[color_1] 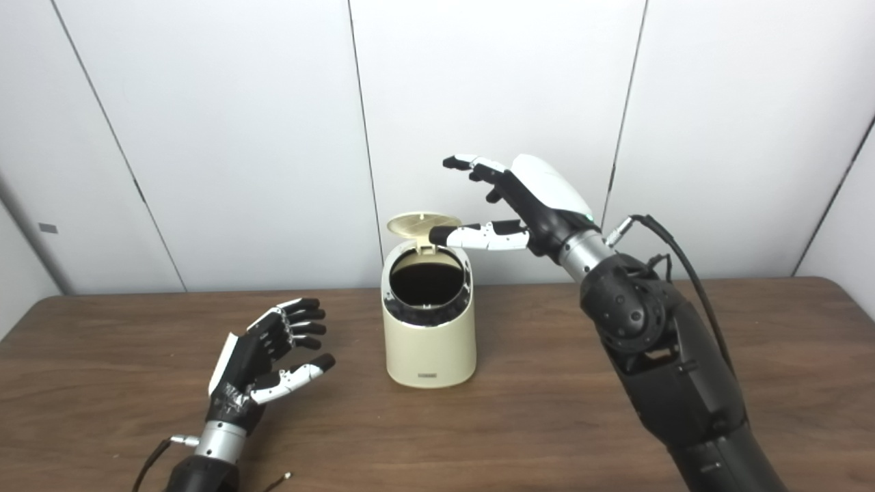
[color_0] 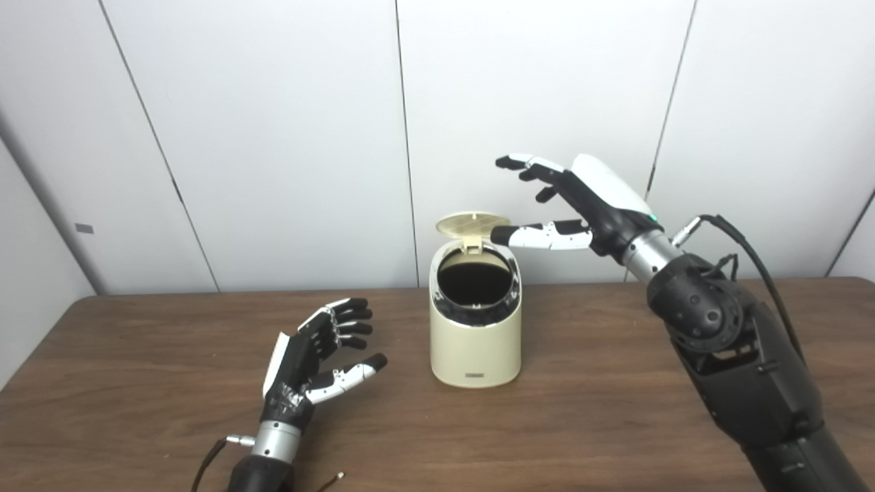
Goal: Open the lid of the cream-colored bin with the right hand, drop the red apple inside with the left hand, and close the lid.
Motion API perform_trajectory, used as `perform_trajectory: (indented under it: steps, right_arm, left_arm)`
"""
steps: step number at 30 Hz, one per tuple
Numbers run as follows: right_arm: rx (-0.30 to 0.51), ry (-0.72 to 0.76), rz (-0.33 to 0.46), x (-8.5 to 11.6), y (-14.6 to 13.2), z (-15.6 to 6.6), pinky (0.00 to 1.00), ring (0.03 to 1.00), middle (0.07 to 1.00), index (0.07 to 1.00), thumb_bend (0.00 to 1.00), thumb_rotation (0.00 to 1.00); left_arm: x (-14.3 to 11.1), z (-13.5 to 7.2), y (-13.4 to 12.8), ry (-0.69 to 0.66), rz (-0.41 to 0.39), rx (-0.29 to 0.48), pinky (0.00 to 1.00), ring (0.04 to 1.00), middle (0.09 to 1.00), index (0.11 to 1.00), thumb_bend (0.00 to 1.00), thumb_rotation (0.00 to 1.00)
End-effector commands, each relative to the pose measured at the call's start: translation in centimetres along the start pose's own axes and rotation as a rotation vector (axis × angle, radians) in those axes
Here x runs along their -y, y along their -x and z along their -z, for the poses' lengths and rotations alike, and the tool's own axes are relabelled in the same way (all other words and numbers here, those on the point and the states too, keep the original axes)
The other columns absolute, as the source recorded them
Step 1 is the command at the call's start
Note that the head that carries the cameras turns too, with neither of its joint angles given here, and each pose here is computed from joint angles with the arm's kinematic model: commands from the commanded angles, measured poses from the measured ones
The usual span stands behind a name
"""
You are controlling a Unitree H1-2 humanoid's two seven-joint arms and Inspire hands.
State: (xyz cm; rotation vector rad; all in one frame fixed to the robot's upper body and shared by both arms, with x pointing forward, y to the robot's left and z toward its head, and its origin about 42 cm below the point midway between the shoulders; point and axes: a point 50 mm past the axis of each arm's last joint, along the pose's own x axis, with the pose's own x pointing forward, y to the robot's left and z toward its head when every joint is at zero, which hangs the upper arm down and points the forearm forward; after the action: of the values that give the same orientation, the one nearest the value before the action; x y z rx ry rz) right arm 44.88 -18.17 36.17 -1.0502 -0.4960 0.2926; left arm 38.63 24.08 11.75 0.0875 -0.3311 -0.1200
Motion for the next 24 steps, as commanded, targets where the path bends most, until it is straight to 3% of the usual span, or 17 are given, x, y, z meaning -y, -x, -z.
perform_trajectory:
  steps: [1,11,24]
  right_arm:
    - [0.037,0.082,0.038,2.9,-1.5,-1.3,0.77,0.911,0.913,0.880,0.66,0.76]
    - [0.059,0.207,-0.073,1.5,-3.1,-1.9,0.84,0.962,0.903,0.873,0.69,0.76]
    - [0.117,0.279,-0.096,0.8,-1.7,-2.4,0.84,0.959,0.858,0.826,0.71,0.76]
  left_arm:
    - [0.8,3.4,3.9,0.016,-0.001,-0.123,0.61,0.678,0.730,0.753,0.72,0.10]
    - [1.5,3.5,3.6,0.020,0.007,-0.131,0.60,0.670,0.720,0.746,0.73,0.11]
    - [1.4,3.5,3.5,0.026,-0.002,-0.139,0.59,0.660,0.723,0.747,0.72,0.11]
